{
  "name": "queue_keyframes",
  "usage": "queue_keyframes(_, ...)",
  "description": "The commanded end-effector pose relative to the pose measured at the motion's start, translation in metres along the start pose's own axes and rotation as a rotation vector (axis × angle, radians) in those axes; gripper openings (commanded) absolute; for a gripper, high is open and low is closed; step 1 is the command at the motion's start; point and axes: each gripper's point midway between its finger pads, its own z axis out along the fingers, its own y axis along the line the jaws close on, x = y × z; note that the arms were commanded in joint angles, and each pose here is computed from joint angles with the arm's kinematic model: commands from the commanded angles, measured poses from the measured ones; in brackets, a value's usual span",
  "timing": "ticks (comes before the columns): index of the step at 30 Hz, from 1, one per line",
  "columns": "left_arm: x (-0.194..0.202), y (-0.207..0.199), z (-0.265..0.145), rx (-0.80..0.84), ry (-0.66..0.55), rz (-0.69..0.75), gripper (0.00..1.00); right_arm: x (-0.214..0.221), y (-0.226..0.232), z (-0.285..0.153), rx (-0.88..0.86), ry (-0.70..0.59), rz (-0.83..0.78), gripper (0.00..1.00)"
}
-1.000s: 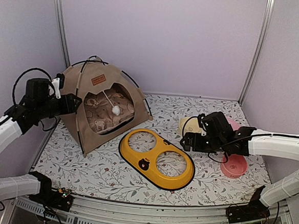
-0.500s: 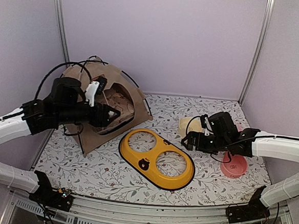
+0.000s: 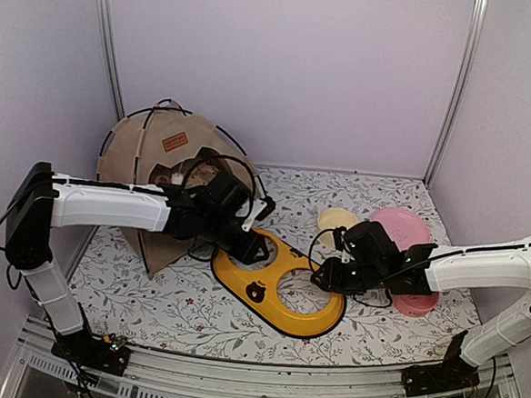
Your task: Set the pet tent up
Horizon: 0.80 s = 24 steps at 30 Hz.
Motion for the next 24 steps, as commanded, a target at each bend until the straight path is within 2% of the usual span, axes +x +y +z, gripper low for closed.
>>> queue_keyframes(1,-0.020,0.001,0.026,-0.038,0.025,0.023,0.32,0.004,-0.002,0.025,0.009,0.009,0.031,0.24)
queue_keyframes(6,-0.003,0.019,0.056,-0.116,0.106,0.013,0.16,0.016,-0.010,0.043,0.023,0.040,0.044,0.11)
queue_keyframes(10,0.006,0.030,0.062,-0.157,0.132,-0.012,0.07,0.018,-0.017,0.054,0.062,0.053,0.043,0.09)
queue_keyframes(14,0.036,0.036,0.085,-0.162,0.206,-0.027,0.01,0.023,-0.026,0.067,0.101,0.075,0.032,0.09)
queue_keyframes(16,0.049,0.031,0.089,-0.147,0.243,-0.028,0.00,0.023,-0.034,0.071,0.123,0.087,0.032,0.08)
queue_keyframes(24,0.073,-0.006,0.080,-0.101,0.259,-0.001,0.00,0.007,-0.062,0.080,0.179,0.082,0.037,0.09)
